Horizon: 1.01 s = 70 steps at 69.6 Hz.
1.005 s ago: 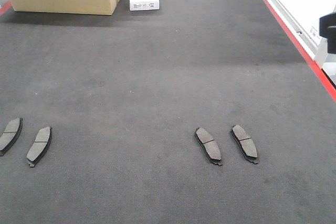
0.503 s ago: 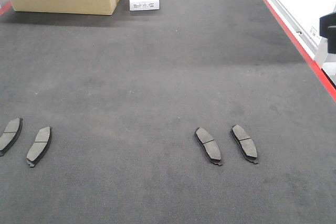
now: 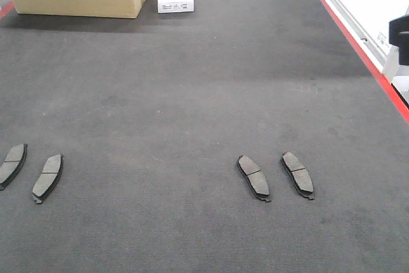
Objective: Move and align brake pads A on conveyor
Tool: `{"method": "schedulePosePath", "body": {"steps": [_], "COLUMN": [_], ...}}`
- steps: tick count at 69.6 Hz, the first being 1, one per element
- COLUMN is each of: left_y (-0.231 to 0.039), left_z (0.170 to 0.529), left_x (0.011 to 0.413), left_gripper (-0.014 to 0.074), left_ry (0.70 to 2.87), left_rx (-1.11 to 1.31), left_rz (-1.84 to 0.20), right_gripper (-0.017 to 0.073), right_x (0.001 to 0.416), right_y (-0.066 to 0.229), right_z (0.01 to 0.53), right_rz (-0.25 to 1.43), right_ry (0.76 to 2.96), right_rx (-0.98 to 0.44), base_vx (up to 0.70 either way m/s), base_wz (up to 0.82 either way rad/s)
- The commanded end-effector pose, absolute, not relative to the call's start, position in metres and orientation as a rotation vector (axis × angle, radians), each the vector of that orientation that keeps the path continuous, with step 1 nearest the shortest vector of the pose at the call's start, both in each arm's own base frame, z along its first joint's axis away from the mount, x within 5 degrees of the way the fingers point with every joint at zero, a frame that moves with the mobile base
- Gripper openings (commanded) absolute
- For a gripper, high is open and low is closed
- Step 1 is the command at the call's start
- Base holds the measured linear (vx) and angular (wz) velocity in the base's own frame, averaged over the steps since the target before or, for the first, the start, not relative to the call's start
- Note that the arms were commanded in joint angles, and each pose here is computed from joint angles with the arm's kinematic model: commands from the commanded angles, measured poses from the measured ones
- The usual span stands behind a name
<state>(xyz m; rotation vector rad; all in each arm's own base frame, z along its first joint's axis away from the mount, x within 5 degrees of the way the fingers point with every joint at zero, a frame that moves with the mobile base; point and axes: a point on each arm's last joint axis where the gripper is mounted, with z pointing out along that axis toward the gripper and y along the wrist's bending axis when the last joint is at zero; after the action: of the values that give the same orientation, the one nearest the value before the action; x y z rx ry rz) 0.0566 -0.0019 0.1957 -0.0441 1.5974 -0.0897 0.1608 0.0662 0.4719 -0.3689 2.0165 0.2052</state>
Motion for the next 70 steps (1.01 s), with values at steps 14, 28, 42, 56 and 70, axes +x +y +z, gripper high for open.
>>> {"method": "schedulePosePath", "body": {"steps": [14, 28, 42, 56, 70], "left_y": [-0.001, -0.001, -0.001, -0.001, -0.001], "left_z": [0.194, 0.194, 0.194, 0.194, 0.194], "left_x": [0.057, 0.057, 0.057, 0.057, 0.057], "left_gripper": [-0.0006, -0.0006, -0.0006, -0.0006, -0.0006], "left_ry": [1.54, 1.54, 1.54, 1.54, 1.54], "left_rx": [-0.047, -0.047, -0.047, -0.047, -0.047], "left_rz": [-0.089, -0.089, -0.089, -0.089, -0.089], "right_gripper": [-0.0004, -0.0004, -0.0004, -0.0004, -0.0004], "right_x": [0.158, 0.159, 0.16, 0.161, 0.161], "right_y": [0.063, 0.062, 0.059, 0.059, 0.055], "right_z": [0.486, 0.486, 0.487, 0.486, 0.46], "right_rz": [0.207, 0.161, 0.1, 0.09, 0.063], "right_ry": [1.921, 1.91, 1.897, 1.886, 1.778], "right_rx": [-0.349, -0.38, -0.406, -0.407, -0.4], "base_vx": [0.0, 0.0, 0.0, 0.0, 0.0], "base_wz": [0.0, 0.0, 0.0, 0.0, 0.0]}}
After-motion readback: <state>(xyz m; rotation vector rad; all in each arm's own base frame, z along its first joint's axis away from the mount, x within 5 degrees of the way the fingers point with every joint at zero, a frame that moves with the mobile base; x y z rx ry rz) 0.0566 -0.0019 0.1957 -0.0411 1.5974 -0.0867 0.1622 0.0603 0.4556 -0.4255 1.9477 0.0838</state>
